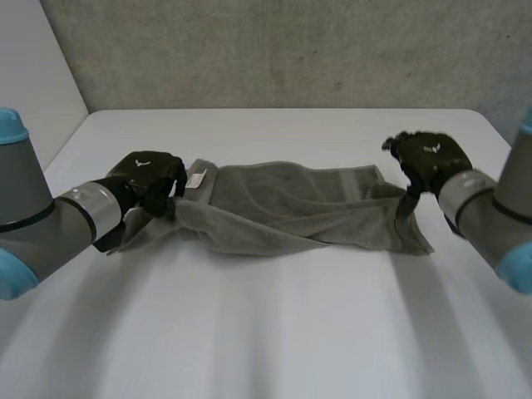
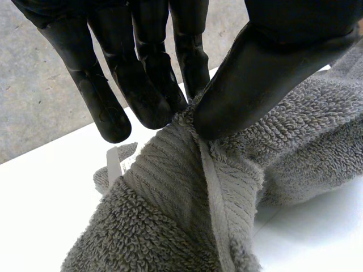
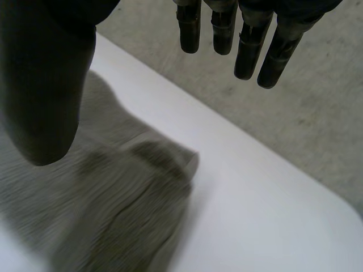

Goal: Fold the towel.

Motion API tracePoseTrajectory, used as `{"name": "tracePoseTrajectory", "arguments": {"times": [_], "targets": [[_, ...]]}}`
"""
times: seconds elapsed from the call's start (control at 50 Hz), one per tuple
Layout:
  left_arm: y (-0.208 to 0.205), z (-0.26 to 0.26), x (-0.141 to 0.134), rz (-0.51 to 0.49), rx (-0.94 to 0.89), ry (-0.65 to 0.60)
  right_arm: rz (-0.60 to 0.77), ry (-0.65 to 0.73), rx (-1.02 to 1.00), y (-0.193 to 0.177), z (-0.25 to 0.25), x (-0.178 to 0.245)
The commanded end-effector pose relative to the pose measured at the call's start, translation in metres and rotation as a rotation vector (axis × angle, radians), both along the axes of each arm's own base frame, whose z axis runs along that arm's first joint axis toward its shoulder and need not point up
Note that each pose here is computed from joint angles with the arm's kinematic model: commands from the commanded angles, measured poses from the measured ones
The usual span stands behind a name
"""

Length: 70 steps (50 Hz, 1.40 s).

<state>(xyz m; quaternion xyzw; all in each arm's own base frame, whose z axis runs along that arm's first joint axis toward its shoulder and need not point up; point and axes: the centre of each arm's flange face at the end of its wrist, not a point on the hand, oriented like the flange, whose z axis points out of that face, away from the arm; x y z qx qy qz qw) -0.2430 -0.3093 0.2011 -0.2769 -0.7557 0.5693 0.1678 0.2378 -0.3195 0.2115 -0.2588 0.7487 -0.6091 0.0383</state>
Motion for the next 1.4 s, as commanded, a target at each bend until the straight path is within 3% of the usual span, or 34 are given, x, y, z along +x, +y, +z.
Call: {"name": "tracePoseTrajectory", "arguments": {"times": [0.02, 0.1, 0.24, 0.42, 0.68, 1.4], "targets": [[0.001, 0.002, 0.000, -0.001, -0.003, 0.000, -0.008, -0.002, 0.052, 0.040, -0.017, -0.014], [0.004, 0.002, -0.001, -0.004, -0.001, 0.001, -0.011, 0.006, 0.046, 0.054, -0.028, -0.021], [0.005, 0.001, 0.000, -0.005, 0.005, 0.000, -0.072, 0.015, 0.067, 0.047, -0.041, -0.045], [0.008, -0.003, 0.001, -0.004, 0.022, -0.004, -0.014, 0.027, 0.105, 0.035, -0.055, -0.055], [0.003, 0.003, 0.001, 0.006, 0.009, 0.015, -0.007, 0.031, 0.161, 0.007, -0.084, -0.053], [0.001, -0.004, 0.006, 0.018, 0.041, 0.027, -0.005, 0.026, 0.142, -0.031, -0.104, -0.046]]}}
